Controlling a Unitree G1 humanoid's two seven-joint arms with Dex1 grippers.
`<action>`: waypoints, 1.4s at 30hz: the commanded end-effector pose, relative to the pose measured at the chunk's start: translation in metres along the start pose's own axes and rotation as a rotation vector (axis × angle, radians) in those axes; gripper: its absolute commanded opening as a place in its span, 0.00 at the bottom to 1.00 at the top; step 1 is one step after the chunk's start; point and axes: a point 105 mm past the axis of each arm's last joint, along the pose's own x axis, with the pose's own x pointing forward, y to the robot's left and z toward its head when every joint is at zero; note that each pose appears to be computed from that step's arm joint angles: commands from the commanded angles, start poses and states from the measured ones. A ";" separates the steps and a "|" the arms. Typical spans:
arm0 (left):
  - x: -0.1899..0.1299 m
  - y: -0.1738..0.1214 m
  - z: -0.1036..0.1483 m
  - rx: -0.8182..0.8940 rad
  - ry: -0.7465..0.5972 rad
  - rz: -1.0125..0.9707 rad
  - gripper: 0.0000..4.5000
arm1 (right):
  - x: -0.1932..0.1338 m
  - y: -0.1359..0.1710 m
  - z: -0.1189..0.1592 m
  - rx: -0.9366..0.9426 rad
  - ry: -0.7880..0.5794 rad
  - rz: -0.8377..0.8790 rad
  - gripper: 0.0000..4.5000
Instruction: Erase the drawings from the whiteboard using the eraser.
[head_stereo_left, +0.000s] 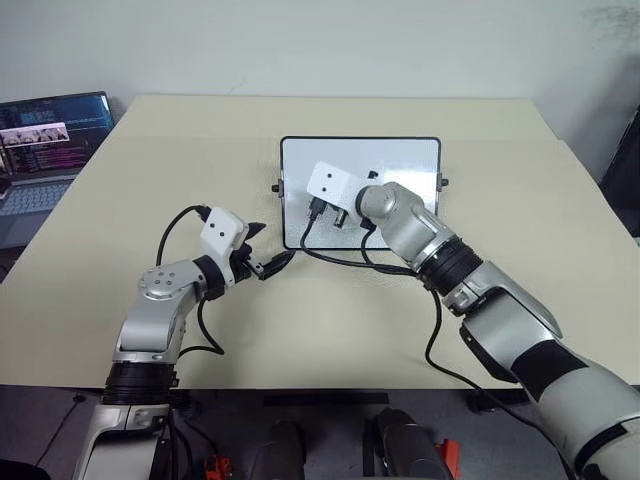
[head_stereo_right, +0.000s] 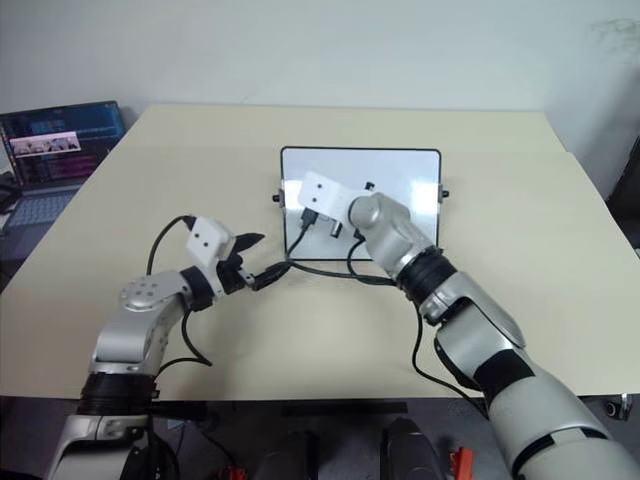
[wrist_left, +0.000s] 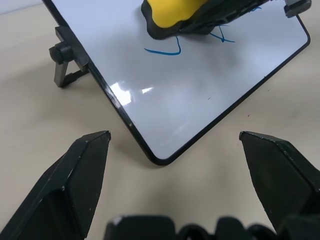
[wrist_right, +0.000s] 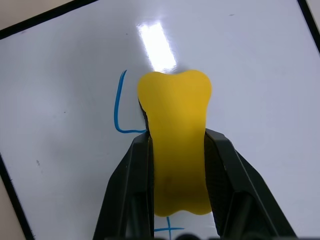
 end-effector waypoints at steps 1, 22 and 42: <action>-0.001 0.002 0.018 0.045 -0.043 0.004 1.00 | -0.003 -0.027 -0.009 -0.024 0.052 -0.099 0.23; 0.006 0.000 0.022 0.058 -0.048 -0.021 1.00 | 0.005 0.039 -0.049 -0.070 0.172 0.109 0.23; 0.008 0.001 0.016 0.059 -0.035 -0.029 1.00 | 0.019 0.014 0.021 -0.079 0.016 -0.049 0.22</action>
